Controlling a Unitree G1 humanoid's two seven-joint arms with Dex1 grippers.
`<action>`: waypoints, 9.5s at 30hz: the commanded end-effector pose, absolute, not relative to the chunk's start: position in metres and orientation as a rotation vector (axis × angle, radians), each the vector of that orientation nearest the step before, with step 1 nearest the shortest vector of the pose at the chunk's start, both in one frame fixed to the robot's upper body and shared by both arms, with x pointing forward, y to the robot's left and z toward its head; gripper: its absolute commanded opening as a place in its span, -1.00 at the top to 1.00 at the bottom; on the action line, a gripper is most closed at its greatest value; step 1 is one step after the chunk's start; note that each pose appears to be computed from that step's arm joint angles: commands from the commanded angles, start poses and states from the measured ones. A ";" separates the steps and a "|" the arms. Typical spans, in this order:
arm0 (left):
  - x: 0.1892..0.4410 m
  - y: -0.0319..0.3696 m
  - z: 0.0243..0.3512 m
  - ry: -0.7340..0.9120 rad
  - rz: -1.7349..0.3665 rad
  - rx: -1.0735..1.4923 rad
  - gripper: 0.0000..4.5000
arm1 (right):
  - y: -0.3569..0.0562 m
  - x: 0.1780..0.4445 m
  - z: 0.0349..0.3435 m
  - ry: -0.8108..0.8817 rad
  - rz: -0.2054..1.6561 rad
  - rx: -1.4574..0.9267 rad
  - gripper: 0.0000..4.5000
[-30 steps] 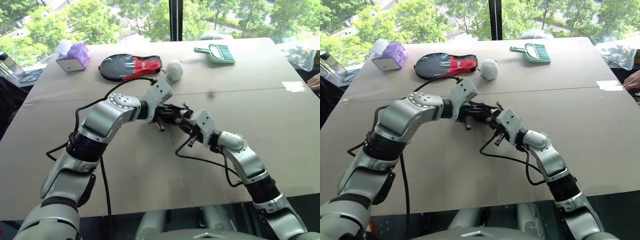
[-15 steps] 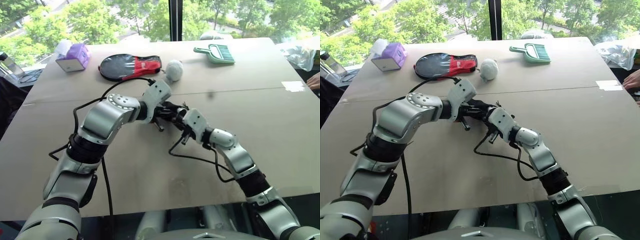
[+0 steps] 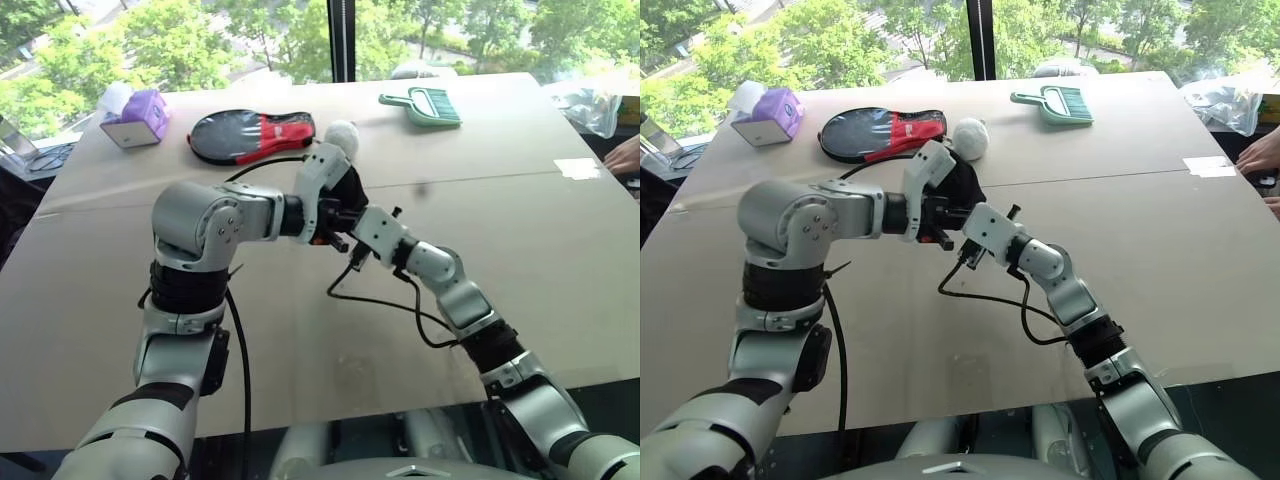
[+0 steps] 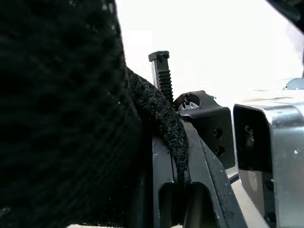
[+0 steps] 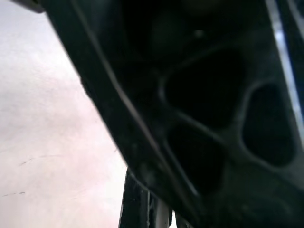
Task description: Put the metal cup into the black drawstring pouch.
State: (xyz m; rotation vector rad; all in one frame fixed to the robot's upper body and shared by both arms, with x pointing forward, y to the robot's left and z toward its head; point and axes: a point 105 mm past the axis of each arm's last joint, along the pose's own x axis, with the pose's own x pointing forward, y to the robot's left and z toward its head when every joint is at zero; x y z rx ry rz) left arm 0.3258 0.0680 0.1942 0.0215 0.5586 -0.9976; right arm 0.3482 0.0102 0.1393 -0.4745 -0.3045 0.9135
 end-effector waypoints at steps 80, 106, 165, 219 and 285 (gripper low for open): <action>0.345 0.061 0.197 0.644 -0.929 -0.319 1.00 | 0.002 0.328 0.187 -0.285 0.933 -0.173 0.99; 0.348 0.097 0.169 0.466 -0.837 0.437 1.00 | -0.001 0.316 0.142 -0.147 0.969 -0.407 0.99; 0.308 0.057 0.156 0.021 -0.475 1.011 0.61 | -0.025 0.283 0.155 0.123 1.011 -0.120 1.00; 0.341 0.067 0.207 0.189 -0.549 0.411 0.98 | -0.015 0.358 0.144 -0.029 0.874 0.267 1.00; 0.361 0.129 0.222 0.088 -0.714 0.122 1.00 | 0.012 0.331 0.114 0.066 1.016 -0.186 -0.97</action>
